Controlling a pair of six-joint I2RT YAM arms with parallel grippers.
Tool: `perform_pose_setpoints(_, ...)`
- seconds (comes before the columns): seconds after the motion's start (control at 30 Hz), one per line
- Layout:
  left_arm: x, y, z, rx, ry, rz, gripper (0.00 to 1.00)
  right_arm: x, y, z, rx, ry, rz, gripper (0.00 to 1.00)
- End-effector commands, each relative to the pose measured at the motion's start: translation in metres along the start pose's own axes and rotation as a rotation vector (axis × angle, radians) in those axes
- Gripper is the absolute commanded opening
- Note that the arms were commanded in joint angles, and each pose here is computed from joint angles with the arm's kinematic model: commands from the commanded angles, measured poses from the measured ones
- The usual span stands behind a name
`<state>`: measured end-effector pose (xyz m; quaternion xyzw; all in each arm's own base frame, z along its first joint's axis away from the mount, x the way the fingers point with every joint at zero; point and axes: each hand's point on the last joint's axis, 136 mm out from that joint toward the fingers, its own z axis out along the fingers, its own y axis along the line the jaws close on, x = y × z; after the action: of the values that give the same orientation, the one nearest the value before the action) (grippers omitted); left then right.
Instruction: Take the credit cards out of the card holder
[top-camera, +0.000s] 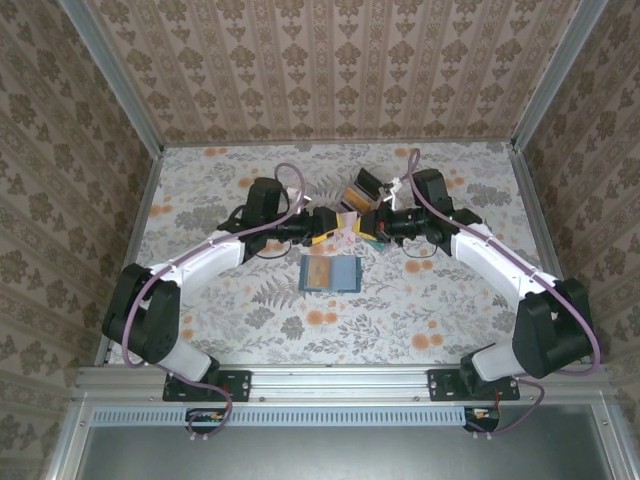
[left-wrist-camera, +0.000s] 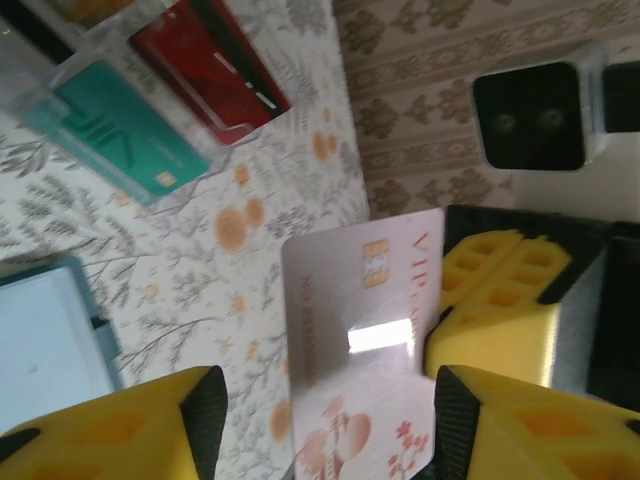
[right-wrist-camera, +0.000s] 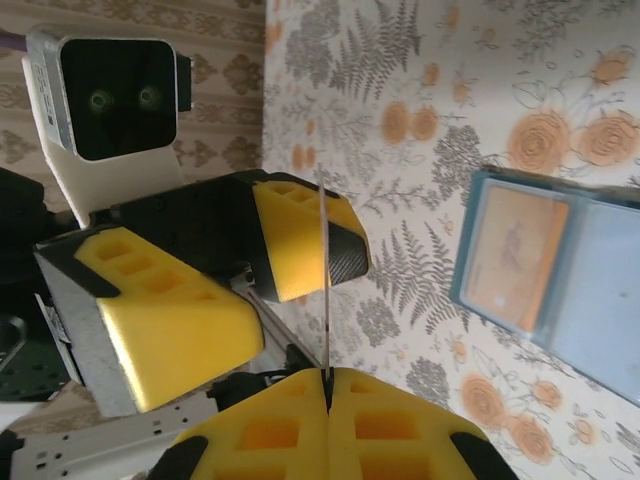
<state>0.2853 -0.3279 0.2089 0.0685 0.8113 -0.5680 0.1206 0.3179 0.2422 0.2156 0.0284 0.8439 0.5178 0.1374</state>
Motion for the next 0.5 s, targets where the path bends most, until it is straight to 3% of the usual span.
perform_pose_setpoints(0.0, -0.013, -0.028, -0.002, 0.097, -0.016, 0.045, 0.50, 0.002, 0.020, -0.007, -0.094, 0.010, -0.024, 0.00)
perform_pose_setpoints(0.1, -0.015, -0.030, -0.003, 0.100, -0.026, 0.045, 0.39, -0.001, 0.023, -0.007, -0.125, 0.005, -0.017, 0.00)
perform_pose_setpoints(0.3, -0.023, -0.039, -0.006, 0.113, -0.079, 0.012, 0.05, -0.003, 0.025, -0.008, -0.136, -0.007, -0.015, 0.00)
perform_pose_setpoints(0.37, -0.025, -0.045, -0.010, 0.111, -0.114, 0.009, 0.00, -0.002, 0.025, -0.012, -0.117, -0.020, -0.005, 0.16)
perform_pose_setpoints(0.47, -0.031, -0.051, -0.017, 0.093, -0.179, -0.011, 0.00, -0.003, 0.027, -0.016, -0.138, -0.070, 0.019, 0.41)
